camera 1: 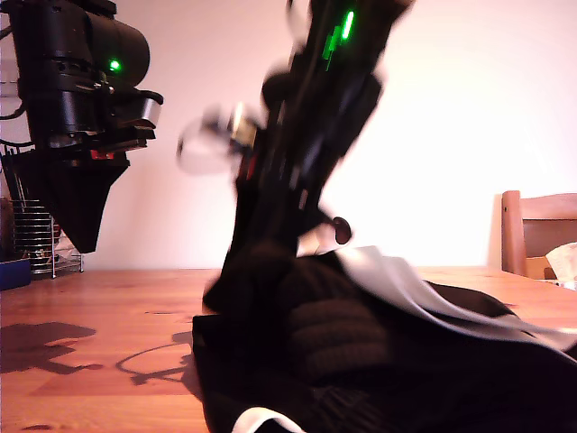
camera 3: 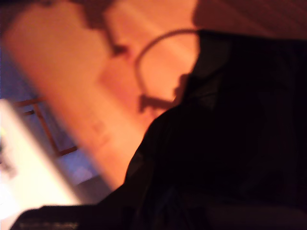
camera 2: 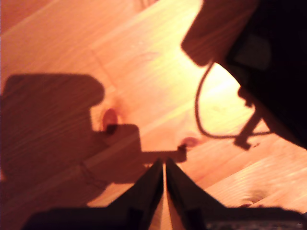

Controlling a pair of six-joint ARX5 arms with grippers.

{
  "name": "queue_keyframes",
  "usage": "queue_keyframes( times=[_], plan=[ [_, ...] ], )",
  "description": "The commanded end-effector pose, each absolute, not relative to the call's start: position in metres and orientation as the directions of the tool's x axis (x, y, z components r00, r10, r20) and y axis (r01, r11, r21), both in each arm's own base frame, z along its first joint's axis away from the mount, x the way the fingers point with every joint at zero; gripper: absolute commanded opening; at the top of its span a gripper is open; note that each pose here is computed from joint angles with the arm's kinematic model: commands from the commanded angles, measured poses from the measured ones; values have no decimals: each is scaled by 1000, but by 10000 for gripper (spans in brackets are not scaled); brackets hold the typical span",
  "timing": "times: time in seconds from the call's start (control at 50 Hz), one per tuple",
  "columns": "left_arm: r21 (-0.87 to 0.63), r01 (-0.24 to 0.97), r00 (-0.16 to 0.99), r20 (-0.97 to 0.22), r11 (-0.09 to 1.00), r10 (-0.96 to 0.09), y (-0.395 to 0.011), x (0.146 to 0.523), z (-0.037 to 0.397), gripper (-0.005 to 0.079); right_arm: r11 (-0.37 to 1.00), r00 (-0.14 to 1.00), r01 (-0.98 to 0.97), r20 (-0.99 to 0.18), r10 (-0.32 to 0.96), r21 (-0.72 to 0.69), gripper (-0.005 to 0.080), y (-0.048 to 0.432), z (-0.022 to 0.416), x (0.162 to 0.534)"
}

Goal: Fold the shorts in front of you. After folding it, place it to the left side.

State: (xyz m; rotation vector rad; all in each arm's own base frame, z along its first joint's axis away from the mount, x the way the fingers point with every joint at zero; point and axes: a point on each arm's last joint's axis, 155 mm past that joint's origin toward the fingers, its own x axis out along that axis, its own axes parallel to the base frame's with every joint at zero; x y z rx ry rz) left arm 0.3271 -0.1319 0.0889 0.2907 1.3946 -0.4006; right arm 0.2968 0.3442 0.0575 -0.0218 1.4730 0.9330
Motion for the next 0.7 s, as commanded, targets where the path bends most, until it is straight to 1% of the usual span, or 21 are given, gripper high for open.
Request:
queue_keyframes(
  times=[0.0, 0.14, 0.24, 0.3, 0.4, 0.46, 0.5, 0.56, 0.6, 0.68],
  plan=[
    [-34, 442, 146, -983, 896, -109, -130, 326, 96, -11, 655, -194, -544, -838, 510, 525, -13, 351, 48, 291],
    [-32, 442, 158, -981, 897, -112, -130, 328, 98, -11, 637, -193, -565, -835, 515, 524, -13, 362, 42, 288],
    [-31, 442, 175, -977, 896, -120, -132, 332, 99, -11, 603, -148, -603, -816, 559, 523, -13, 380, 47, 295],
    [-31, 442, 178, -977, 896, -121, -132, 333, 99, -11, 614, -135, -584, -809, 572, 531, -13, 384, 49, 298],
    [-35, 443, 177, -976, 896, -126, -133, 333, 99, -11, 633, -145, -557, -814, 563, 537, -3, 382, 48, 296],
    [-40, 445, 182, -974, 895, -134, -135, 334, 100, -11, 644, -148, -542, -815, 560, 541, 80, 381, 47, 295],
    [-40, 443, 190, -972, 896, -137, -135, 337, 100, -11, 647, -148, -531, -812, 564, 546, 180, 381, 48, 296],
    [-46, 439, 196, -970, 897, -145, -135, 339, 101, -11, 640, -150, -527, -802, 578, 560, 290, 381, 52, 298],
    [-49, 439, 196, -969, 897, -149, -135, 339, 101, -11, 630, -156, -525, -792, 590, 572, 318, 383, 55, 298],
    [-52, 444, 195, -969, 894, -153, -136, 339, 101, -11, 613, -154, -530, -778, 609, 585, 320, 388, 63, 301]
  ],
)
